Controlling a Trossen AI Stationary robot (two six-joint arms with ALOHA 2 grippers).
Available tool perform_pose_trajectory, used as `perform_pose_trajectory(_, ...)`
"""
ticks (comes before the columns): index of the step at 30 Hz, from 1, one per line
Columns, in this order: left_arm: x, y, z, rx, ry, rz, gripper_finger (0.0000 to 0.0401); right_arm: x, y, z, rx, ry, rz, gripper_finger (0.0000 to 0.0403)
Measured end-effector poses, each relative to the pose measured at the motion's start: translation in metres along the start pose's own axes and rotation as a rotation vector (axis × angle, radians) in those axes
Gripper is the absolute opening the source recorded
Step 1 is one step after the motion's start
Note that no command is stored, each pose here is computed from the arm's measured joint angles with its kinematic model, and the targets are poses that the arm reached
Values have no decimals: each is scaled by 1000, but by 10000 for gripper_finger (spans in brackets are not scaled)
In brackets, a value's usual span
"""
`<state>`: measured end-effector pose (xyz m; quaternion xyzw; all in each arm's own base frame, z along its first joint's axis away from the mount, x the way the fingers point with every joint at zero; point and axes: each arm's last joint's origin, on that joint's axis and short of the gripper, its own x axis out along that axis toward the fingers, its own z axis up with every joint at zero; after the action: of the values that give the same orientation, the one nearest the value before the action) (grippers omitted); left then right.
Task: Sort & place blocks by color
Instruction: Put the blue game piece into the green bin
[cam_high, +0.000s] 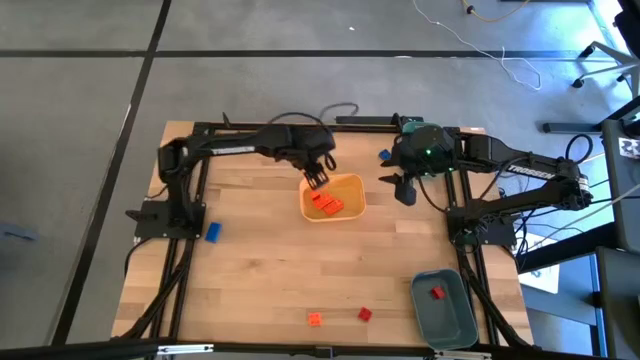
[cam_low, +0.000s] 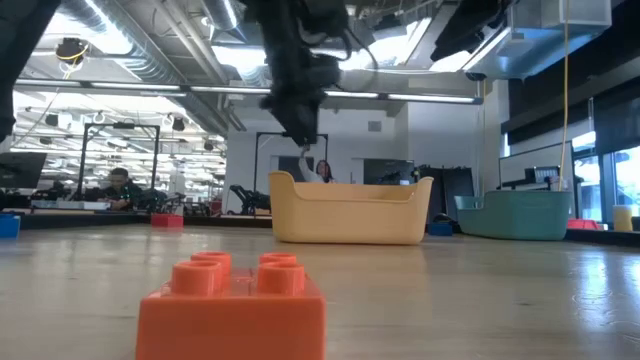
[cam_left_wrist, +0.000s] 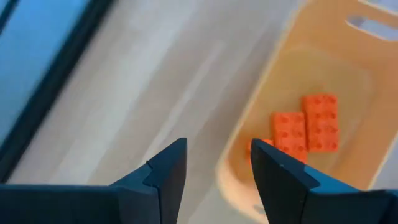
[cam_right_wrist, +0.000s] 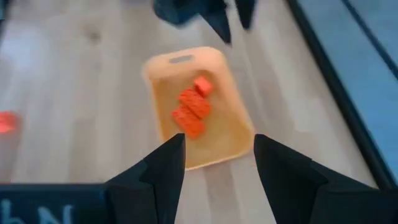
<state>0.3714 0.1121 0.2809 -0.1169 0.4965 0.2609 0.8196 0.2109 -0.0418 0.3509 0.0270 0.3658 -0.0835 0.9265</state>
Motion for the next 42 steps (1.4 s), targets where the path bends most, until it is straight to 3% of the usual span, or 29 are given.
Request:
perform_pose_trajectory(3,-23,12,-6,-61,22,37,168,0,-2,-1,66,9,-74,191)
perform_pose_trajectory(11,-64,38,-14,-151,-2,56,169,2,-18,2,395,-51,-278,191)
perform_pose_trajectory(15,-70,47,-14,-173,-18,63,169,13,-38,2,472,-39,-357,191)
perform_pose_trajectory(22,-69,59,-13,-202,-9,75,169,39,-89,-11,747,70,-410,191)
perform_pose_trajectory(27,-69,60,-13,-205,-9,74,169,67,-126,-31,803,236,-457,191)
perform_pose_trajectory(30,-69,60,-13,-204,-8,72,169,88,-139,-40,744,326,-439,191)
perform_pose_trajectory(33,-69,60,-14,-203,-5,72,169,110,-147,-48,696,395,-424,191)
perform_pose_trajectory(42,-69,59,-14,-187,0,73,169,165,-165,-81,721,598,-417,191)
